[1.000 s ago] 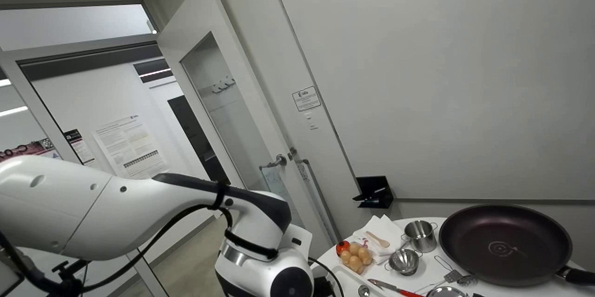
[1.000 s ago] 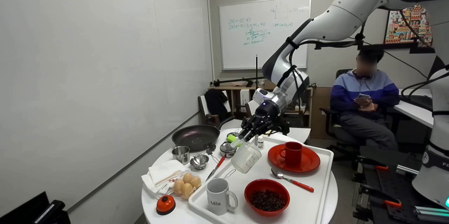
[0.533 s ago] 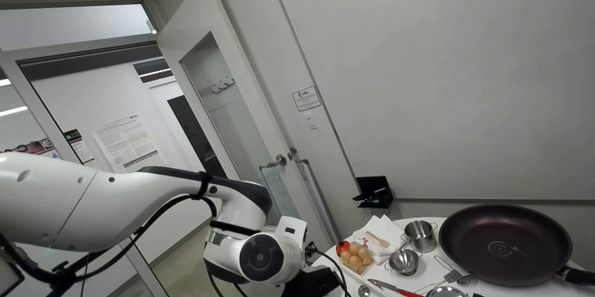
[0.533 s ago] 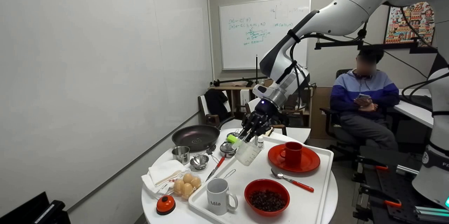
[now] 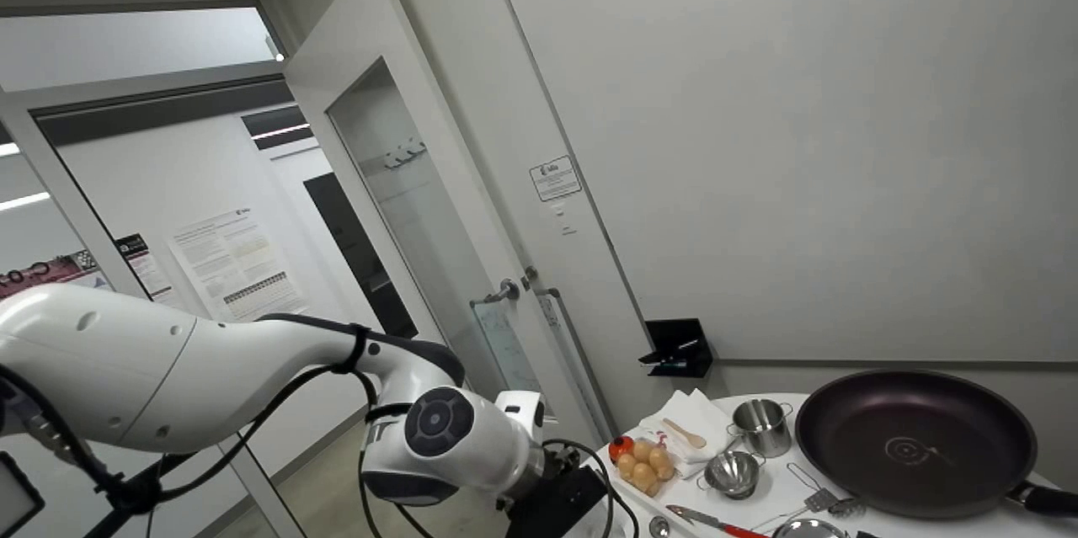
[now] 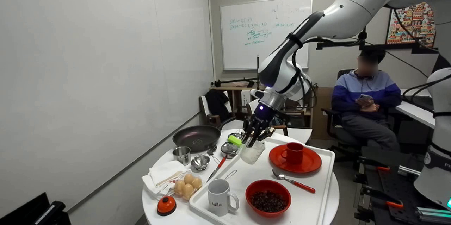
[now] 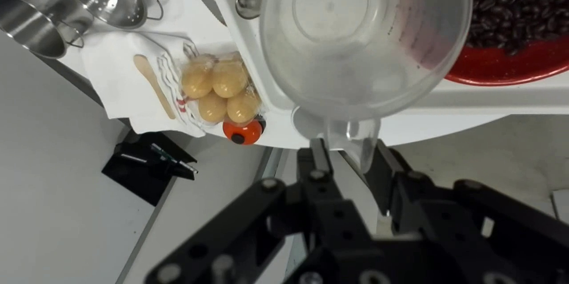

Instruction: Pour the contents in the clear jug into the red bowl

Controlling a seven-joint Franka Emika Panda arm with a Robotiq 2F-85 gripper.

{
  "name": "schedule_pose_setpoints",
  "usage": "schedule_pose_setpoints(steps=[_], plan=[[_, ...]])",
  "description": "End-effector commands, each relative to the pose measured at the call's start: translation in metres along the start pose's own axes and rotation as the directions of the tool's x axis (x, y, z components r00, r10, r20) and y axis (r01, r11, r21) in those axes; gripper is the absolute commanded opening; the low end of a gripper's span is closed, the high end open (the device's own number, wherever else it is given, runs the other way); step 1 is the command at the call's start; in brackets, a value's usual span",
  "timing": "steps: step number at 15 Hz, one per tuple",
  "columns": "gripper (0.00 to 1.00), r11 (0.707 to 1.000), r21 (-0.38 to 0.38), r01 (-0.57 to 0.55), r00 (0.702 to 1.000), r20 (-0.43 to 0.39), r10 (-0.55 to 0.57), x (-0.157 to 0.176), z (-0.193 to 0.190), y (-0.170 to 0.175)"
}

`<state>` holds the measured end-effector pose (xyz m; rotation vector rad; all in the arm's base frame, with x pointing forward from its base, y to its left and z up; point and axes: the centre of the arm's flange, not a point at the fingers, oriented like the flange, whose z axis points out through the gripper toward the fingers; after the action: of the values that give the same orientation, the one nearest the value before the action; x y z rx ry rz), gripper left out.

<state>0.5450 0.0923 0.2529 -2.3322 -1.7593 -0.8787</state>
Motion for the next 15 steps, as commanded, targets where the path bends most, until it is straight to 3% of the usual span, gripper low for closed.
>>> schedule_pose_setpoints(steps=[1, 3, 9, 15], plan=[[0.08, 0.999, 0.039, 0.005, 0.996, 0.086, -0.008, 0.010, 0.014, 0.008], [0.08, 0.997, 0.075, -0.021, 0.994, 0.112, 0.013, 0.007, 0.021, 0.014], [0.08, 0.994, 0.078, -0.078, 0.977, 0.206, 0.061, -0.006, 0.026, 0.037], [0.08, 0.997, 0.041, -0.073, 0.925, 0.375, 0.052, -0.018, 0.039, 0.046]])
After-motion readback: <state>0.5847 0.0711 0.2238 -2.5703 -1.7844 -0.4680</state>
